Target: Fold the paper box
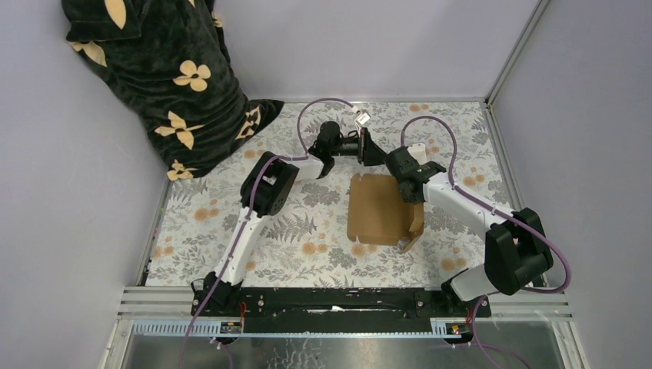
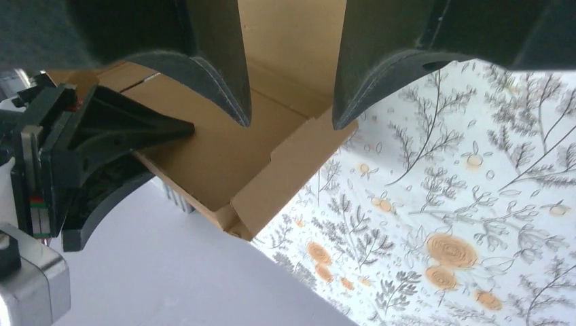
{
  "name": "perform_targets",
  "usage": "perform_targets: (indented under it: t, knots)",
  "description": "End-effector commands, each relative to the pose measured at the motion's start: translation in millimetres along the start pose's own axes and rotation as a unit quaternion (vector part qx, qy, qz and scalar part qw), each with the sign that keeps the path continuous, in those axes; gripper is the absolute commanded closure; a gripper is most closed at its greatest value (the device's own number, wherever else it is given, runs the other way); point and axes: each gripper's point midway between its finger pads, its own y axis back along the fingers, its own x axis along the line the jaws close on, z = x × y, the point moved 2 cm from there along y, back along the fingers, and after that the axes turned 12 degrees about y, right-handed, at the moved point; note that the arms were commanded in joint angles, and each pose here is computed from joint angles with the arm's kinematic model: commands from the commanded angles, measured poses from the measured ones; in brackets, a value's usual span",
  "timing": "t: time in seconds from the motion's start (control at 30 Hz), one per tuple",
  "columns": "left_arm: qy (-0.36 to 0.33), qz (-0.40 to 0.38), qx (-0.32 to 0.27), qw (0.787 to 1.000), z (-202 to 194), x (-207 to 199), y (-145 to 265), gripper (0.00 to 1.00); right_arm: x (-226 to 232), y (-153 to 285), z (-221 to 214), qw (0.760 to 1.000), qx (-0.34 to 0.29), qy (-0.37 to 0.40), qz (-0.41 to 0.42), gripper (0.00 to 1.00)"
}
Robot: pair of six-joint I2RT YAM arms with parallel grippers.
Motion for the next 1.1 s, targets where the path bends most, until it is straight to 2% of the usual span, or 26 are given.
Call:
perform_targets:
  t: [0.0,0.17,0.4,0.53,0.9,1.07]
  knots:
    - [-0.014,-0.073,-0.009,0.997,9,-9,-11,0.45,-11,6,2,1.0,0.013,0.018,-0.02,0.81]
    - [0.009,-0.063,-0.029,0.998,9,12,-19,0.41,-11,7,3,1.0,0.014,0.021,-0.017,0.81]
    - [0.026,0.023,-0.058,0.998,13,38,-30,0.39,-2,11,6,0.999,0.006,0.041,-0.004,0.82]
    - [0.027,0.044,-0.064,0.997,13,45,-37,0.4,7,15,9,0.998,-0.003,0.06,0.001,0.82]
    - [0.018,0.001,-0.056,0.998,2,34,-53,0.4,13,12,4,0.997,0.003,0.075,0.002,0.83]
    - [0.009,-0.022,-0.05,0.998,-8,24,-50,0.4,8,8,-1,0.996,0.021,0.085,-0.021,0.82]
